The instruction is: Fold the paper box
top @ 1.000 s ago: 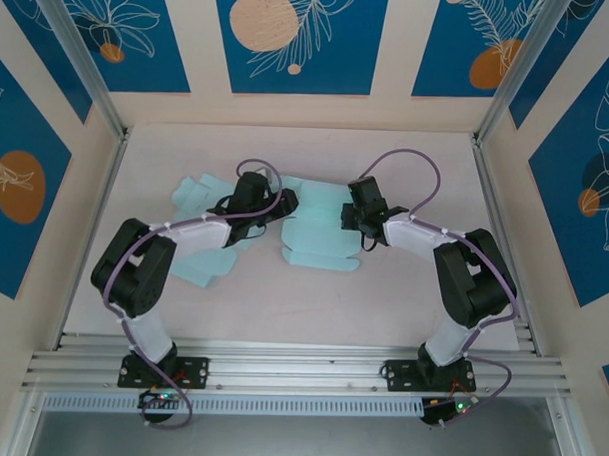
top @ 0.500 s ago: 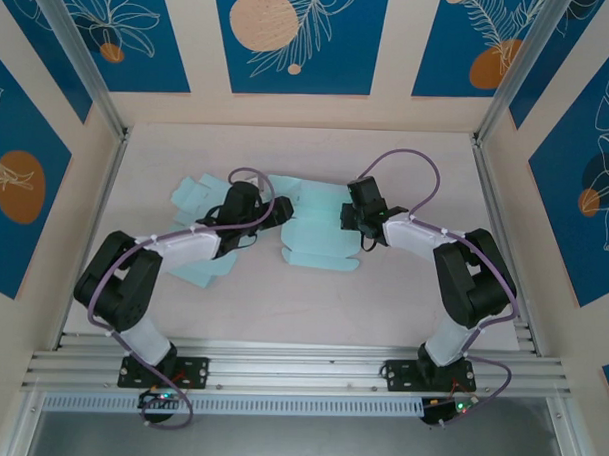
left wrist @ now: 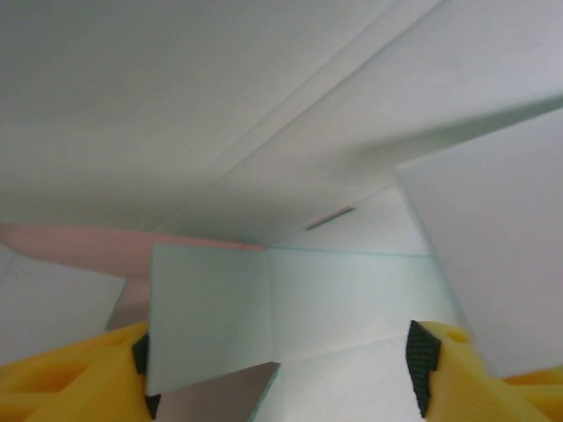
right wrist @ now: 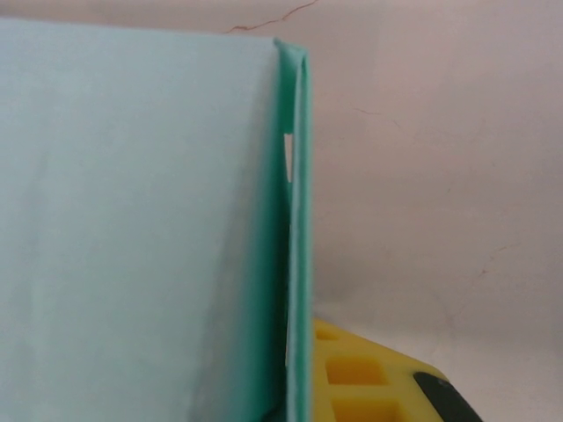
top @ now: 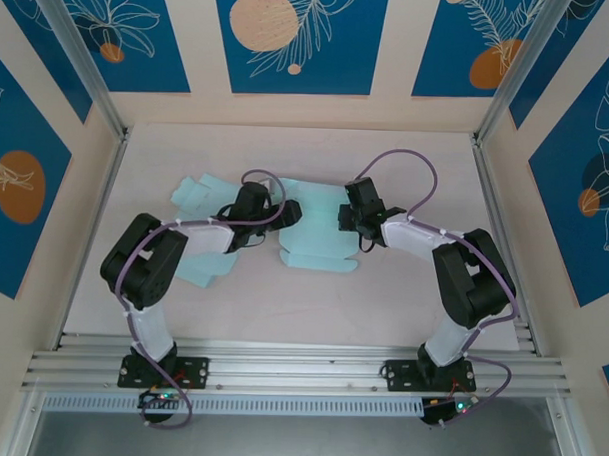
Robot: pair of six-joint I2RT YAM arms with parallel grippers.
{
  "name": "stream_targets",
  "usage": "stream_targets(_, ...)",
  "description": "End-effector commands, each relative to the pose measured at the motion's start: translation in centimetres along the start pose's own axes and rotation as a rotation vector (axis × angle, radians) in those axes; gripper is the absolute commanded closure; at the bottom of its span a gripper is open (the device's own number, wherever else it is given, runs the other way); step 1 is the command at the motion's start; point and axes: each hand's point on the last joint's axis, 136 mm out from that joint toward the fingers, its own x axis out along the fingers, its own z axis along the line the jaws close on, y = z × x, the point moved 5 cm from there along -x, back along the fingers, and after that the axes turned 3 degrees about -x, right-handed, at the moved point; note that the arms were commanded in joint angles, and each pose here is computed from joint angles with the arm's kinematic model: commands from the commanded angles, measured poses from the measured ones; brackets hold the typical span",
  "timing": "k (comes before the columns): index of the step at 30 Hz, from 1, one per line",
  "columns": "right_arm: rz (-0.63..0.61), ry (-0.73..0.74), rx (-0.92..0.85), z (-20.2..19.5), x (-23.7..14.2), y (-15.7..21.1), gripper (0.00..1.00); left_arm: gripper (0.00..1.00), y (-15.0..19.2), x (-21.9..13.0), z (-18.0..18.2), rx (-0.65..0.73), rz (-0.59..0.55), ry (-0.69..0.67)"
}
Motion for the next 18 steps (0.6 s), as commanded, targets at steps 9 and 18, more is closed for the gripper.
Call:
stream_targets(9, -0.027, -0.007, -0.014, 0.7, -0.2, -0.7, 0.87, 0.47, -1.4, 0.2, -3.7, 0.11, -0.035, 0.121)
stream_targets(18, -0.022, -0.013, -0.016, 1.2, 0.0, -0.6, 0.87, 0.55, 0.3, 1.7, -5.5, 0.13, 0.018, 0.186)
